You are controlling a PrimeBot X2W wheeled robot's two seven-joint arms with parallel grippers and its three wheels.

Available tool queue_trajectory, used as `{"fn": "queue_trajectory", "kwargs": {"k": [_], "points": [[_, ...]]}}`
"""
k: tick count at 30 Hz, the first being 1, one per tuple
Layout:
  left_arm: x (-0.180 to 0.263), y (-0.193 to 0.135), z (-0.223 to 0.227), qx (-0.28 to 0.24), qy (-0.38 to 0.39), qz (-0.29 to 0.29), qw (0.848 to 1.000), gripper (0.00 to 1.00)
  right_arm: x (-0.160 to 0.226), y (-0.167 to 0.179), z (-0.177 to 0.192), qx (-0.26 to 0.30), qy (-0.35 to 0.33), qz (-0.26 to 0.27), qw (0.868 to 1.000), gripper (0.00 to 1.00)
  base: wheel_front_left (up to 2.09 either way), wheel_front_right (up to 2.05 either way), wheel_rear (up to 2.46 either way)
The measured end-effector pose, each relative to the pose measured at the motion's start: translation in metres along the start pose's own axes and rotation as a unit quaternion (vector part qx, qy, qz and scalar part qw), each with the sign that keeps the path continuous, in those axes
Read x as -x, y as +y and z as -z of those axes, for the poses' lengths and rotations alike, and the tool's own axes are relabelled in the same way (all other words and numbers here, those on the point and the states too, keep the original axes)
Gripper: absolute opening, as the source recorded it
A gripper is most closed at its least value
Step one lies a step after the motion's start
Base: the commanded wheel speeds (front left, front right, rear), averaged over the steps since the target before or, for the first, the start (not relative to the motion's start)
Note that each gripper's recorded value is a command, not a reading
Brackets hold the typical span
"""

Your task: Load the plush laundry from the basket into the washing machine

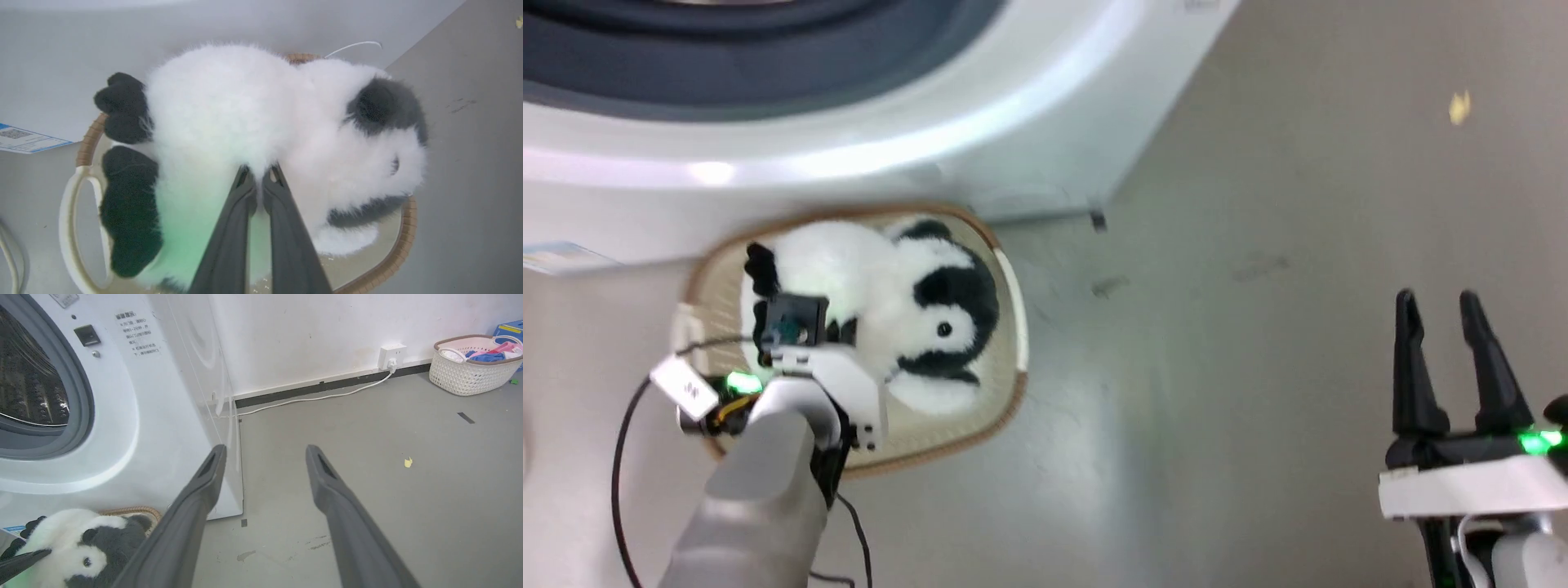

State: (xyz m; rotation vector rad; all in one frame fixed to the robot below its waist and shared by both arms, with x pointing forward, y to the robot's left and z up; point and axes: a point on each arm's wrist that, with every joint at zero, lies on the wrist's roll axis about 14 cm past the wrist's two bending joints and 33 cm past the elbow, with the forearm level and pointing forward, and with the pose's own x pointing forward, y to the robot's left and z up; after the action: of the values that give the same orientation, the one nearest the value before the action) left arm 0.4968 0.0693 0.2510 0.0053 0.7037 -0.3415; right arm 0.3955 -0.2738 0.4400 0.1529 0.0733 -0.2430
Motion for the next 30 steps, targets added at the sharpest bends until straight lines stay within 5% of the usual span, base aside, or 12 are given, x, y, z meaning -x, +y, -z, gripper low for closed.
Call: {"fn": "queue_trajectory", "kwargs": {"k": [9,19,20,30], "points": [[0.076,0.007,-0.091,-0.01,-0.181,-0.026,0.983,0.0,0.019,0.02,-0.029,-0.014,-0.04,-0.034,0.999,1.0,0.0,0.0,0.0],[0.143,0.007,-0.168,-0.009,-0.35,-0.042,0.936,0.0,0.02,0.033,-0.035,-0.022,-0.049,-0.053,0.997,1.0,0.0,0.0,0.0],[0.151,0.006,-0.191,-0.012,-0.389,-0.04,0.92,0.0,0.019,0.03,-0.03,-0.021,-0.041,-0.049,0.998,1.0,0.0,0.0,0.0],[0.114,0.015,-0.258,-0.071,-0.425,-0.025,0.902,0.0,0.002,0.023,-0.009,-0.029,-0.015,-0.032,0.999,1.0,0.0,0.0,0.0]]}}
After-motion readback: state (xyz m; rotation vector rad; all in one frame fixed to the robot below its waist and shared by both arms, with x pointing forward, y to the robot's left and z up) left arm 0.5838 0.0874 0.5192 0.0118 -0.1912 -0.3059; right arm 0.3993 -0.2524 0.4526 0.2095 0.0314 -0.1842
